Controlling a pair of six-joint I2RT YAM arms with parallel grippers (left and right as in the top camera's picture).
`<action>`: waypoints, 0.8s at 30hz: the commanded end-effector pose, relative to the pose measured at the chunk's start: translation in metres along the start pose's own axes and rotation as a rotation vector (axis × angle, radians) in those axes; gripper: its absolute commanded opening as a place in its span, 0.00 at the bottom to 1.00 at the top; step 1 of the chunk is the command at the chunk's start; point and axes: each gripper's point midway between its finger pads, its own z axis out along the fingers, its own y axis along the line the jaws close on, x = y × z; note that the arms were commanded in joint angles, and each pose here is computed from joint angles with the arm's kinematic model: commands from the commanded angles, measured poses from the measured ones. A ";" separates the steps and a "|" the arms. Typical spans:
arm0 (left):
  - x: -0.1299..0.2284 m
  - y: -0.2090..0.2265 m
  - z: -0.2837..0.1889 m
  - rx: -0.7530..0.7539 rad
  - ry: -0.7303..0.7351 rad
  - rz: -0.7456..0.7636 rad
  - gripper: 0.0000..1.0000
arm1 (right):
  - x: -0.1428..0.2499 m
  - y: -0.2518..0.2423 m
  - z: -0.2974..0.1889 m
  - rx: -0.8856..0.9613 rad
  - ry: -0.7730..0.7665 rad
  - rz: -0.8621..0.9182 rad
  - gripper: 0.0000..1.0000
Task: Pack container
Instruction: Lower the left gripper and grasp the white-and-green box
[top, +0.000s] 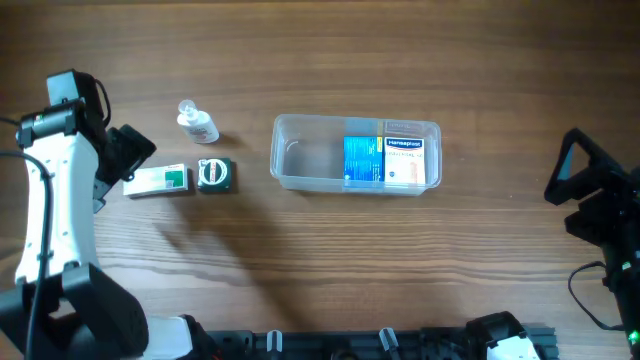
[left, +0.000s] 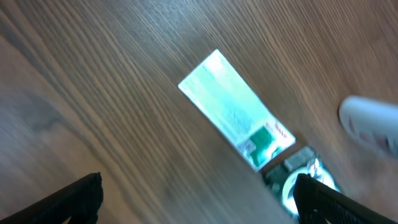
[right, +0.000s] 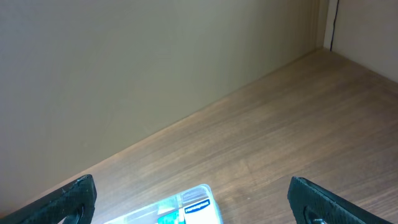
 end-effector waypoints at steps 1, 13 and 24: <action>-0.013 0.000 0.017 -0.014 -0.009 -0.172 0.97 | -0.001 -0.003 0.000 0.017 -0.008 0.010 1.00; 0.010 -0.026 0.087 0.018 0.173 -0.214 0.82 | -0.001 -0.003 0.000 0.017 -0.008 0.010 1.00; 0.025 -0.025 0.100 0.005 0.231 -0.286 0.93 | -0.001 -0.003 0.000 0.017 -0.008 0.010 1.00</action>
